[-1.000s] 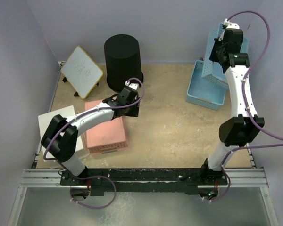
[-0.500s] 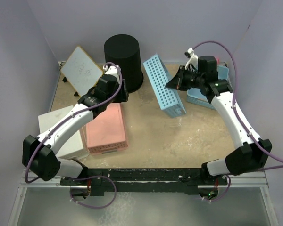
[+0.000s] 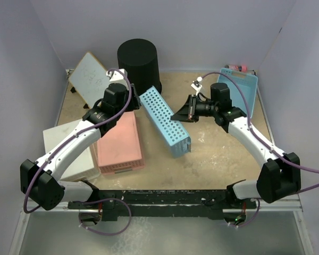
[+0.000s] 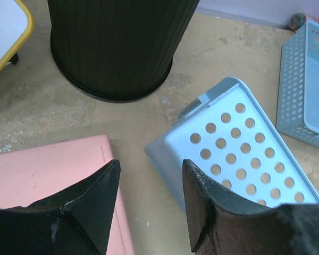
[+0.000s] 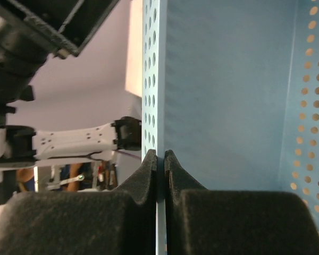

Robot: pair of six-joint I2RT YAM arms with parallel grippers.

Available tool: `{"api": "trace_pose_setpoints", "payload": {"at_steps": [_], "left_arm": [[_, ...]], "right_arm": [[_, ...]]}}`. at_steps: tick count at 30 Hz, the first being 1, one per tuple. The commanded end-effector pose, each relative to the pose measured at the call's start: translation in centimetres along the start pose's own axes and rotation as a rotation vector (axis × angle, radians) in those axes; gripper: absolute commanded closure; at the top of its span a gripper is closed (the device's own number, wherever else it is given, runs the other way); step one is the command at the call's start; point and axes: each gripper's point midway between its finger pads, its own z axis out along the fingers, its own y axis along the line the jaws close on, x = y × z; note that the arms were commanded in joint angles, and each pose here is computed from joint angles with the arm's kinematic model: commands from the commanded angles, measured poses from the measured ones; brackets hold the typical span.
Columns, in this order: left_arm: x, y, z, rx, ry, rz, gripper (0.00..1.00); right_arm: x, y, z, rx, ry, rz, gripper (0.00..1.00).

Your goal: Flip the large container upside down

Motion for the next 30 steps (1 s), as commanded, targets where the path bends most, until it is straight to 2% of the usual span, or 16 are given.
{"api": "trace_pose_setpoints", "payload": {"at_steps": [1,5,10,14,19,26,30], "left_arm": [[-2.2,0.0,-0.3,-0.006,-0.09,-0.046,0.52],[-2.1,-0.3,0.0,0.007,-0.089,-0.049,0.52],[-1.6,0.0,0.0,-0.001,-0.07,-0.036,0.52],[-1.1,-0.1,0.2,0.003,-0.051,-0.028,0.52],[-0.8,-0.3,0.5,0.011,-0.039,-0.016,0.52],[-0.5,-0.1,0.3,0.009,-0.024,0.002,0.52],[-0.3,-0.2,0.5,0.015,-0.017,0.003,0.52]], "right_arm": [[0.3,3.3,-0.2,-0.194,0.044,0.026,1.0],[1.6,-0.7,0.6,-0.135,0.086,0.187,1.0],[0.7,-4.9,-1.4,-0.063,0.025,0.32,1.0],[0.1,-10.1,-4.1,0.084,-0.036,0.374,1.0],[1.1,-14.7,-5.0,0.194,-0.009,0.437,0.99],[1.9,-19.5,-6.0,0.422,-0.011,0.357,0.57],[1.9,-20.4,-6.6,0.487,-0.003,0.313,0.45]]}}
